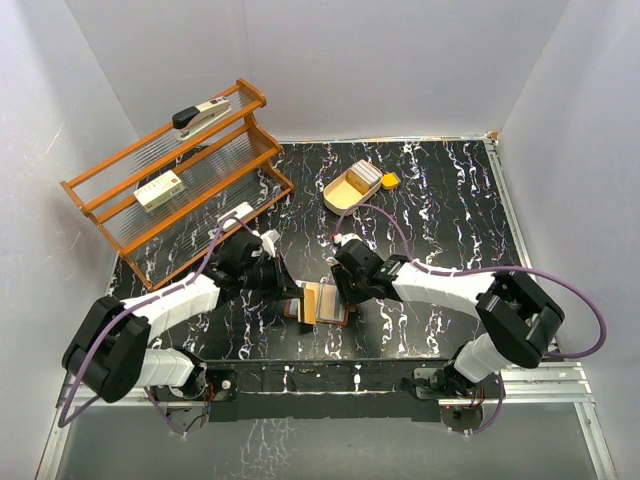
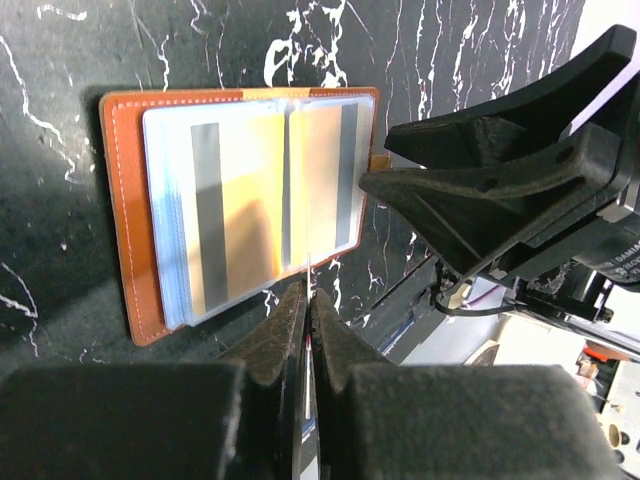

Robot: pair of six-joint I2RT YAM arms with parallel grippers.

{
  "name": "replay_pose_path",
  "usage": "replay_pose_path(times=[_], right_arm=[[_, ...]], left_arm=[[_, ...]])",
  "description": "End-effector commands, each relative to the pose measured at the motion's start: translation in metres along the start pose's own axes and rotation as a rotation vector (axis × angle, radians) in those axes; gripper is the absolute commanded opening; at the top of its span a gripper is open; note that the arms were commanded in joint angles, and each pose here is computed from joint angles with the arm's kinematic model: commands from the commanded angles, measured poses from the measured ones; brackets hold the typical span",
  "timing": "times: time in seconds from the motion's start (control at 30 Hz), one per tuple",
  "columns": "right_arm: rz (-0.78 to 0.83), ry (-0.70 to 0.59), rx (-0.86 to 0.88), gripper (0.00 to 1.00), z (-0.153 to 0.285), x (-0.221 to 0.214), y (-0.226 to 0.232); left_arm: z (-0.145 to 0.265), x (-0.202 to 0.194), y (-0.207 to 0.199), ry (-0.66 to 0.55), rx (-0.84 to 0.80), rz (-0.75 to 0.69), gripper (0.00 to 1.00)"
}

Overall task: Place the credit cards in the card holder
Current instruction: Insert the credit card into the card holder.

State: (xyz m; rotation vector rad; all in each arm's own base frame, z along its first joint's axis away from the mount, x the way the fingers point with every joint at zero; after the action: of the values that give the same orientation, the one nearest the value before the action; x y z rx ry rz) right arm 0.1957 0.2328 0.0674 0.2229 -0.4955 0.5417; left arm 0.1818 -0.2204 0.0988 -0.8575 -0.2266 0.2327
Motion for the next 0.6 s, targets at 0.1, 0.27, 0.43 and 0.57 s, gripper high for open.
replay_pose_path(times=[0.1,0.27,0.43,0.57], right_arm=[[-0.011,-0.124,0.016,0.37,0.003,0.026,0.004],[-0.011,-0.12,0.053,0.39,-0.006,0.027,0.007],[0.022,-0.107,0.084,0.43,-0.016,0.023,0.009],[0.059,-0.103,0.129,0.43,-0.021,0.023,0.015]], left_arm=[[-0.001,0.011,-0.017,0.08,-0.061,-0.108,0.0],[-0.01,0.013,-0.013,0.12,-0.063,-0.105,0.0],[-0.009,0.017,-0.005,0.113,-0.002,-0.089,0.0],[-0.004,0.015,0.001,0.108,0.042,-0.04,0.0]])
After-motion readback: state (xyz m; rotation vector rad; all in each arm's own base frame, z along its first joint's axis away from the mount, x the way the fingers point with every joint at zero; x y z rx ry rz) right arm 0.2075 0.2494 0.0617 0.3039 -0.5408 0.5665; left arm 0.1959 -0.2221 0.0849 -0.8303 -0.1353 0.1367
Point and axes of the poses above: each gripper's point midway between its finger pads, its own z axis back along the fingers, its own y axis along the line the jaws close on, x = y × z, the point moved 4 cm from there along z, back along the fingers, and after that the axes turned 10 degrees about z, right-handed, at the moved point
